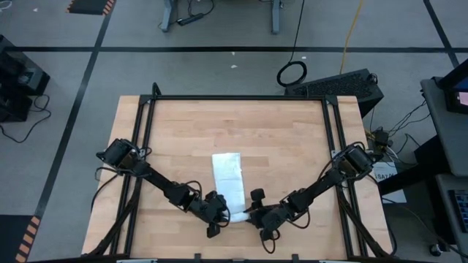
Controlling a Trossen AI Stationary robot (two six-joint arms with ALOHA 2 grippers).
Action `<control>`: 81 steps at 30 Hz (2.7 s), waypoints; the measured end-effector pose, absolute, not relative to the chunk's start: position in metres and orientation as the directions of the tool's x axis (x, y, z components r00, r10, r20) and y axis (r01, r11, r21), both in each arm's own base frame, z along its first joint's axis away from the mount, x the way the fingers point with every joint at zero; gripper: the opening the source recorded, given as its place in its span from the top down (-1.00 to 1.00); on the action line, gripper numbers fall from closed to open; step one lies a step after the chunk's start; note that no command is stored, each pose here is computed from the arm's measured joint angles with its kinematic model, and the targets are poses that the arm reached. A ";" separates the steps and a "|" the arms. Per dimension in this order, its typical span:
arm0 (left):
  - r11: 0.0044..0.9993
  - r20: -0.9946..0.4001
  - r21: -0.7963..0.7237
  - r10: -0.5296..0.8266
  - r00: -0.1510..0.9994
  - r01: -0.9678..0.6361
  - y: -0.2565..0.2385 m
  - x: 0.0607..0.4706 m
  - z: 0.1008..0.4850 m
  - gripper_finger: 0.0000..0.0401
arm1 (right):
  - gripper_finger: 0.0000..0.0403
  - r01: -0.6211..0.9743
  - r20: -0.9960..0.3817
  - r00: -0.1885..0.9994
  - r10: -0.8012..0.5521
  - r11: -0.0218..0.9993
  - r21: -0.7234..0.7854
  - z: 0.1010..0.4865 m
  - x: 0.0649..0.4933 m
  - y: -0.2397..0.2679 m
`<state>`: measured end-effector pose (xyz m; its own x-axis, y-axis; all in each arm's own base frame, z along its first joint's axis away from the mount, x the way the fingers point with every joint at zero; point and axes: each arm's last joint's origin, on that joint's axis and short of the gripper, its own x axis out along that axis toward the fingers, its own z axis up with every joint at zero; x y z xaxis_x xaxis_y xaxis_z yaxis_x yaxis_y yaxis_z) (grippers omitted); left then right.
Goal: Roll napkin
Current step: Roll the white table napkin
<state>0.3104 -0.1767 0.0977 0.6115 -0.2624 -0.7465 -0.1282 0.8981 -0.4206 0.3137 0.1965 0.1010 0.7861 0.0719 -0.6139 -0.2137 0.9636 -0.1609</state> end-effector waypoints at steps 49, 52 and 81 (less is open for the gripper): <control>0.931 -0.510 0.347 0.083 0.856 0.116 -0.238 0.278 0.091 -0.03 | 0.90 0.090 -0.636 0.601 0.484 0.750 0.655 0.102 0.342 0.146; 0.932 -0.519 0.344 0.085 0.850 0.117 -0.235 0.280 0.091 0.12 | 0.90 0.110 -0.633 0.598 0.491 0.732 0.672 0.102 0.344 0.143; 0.942 -0.703 -0.304 -0.122 0.700 -0.141 -0.202 0.295 0.105 0.86 | 0.09 -0.235 -0.522 0.846 0.110 0.955 -0.180 0.115 0.290 0.234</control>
<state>0.2950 -0.2022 0.1047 0.7002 -0.1220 -0.7034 -0.1411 0.9422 -0.3039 0.2901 0.2338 0.1155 0.8457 0.1097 -0.5223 -0.2348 0.9553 -0.1796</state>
